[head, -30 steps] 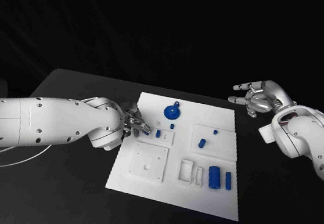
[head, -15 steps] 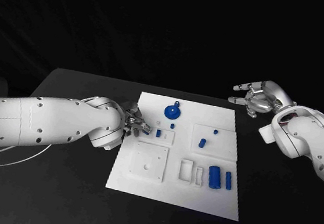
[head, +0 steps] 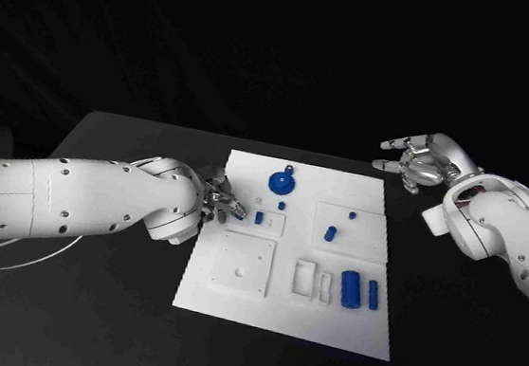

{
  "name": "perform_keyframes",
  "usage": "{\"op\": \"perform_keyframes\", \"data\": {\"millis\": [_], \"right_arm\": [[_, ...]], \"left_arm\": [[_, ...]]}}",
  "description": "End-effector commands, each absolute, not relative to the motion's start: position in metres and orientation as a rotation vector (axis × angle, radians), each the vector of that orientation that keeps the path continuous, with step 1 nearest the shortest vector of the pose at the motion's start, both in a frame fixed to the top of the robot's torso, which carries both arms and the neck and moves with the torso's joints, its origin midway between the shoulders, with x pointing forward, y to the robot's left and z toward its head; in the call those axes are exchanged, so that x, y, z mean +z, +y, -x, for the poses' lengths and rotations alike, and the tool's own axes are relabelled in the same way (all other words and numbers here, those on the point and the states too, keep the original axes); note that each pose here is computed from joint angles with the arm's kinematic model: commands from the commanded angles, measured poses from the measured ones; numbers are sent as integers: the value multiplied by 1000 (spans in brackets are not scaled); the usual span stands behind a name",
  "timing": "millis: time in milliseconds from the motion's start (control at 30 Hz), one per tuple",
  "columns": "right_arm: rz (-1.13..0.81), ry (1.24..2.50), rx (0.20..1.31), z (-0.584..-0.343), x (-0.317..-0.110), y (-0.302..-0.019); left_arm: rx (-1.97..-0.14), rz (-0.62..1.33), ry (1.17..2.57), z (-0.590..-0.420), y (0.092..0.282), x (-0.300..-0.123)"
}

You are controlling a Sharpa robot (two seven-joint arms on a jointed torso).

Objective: Assemble the parts on the task board

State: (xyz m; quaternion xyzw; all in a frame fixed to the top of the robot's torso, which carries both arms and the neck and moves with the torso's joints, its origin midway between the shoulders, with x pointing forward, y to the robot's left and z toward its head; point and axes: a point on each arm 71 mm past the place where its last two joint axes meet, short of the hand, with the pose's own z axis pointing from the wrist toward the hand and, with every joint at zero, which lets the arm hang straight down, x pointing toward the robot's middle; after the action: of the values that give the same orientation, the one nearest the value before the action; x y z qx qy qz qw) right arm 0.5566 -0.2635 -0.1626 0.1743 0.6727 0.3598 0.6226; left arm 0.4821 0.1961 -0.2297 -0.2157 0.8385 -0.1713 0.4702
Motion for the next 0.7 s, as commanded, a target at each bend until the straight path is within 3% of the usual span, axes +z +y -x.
{"op": "perform_keyframes", "data": {"millis": [33, 700], "right_arm": [[-390, 1551, 832, -556, -163, -262], [-390, 1555, 834, -556, -165, -261]], "left_arm": [[-392, 514, 2094, -480, 197, -235], [-370, 491, 2147, -479, 192, -238]]}}
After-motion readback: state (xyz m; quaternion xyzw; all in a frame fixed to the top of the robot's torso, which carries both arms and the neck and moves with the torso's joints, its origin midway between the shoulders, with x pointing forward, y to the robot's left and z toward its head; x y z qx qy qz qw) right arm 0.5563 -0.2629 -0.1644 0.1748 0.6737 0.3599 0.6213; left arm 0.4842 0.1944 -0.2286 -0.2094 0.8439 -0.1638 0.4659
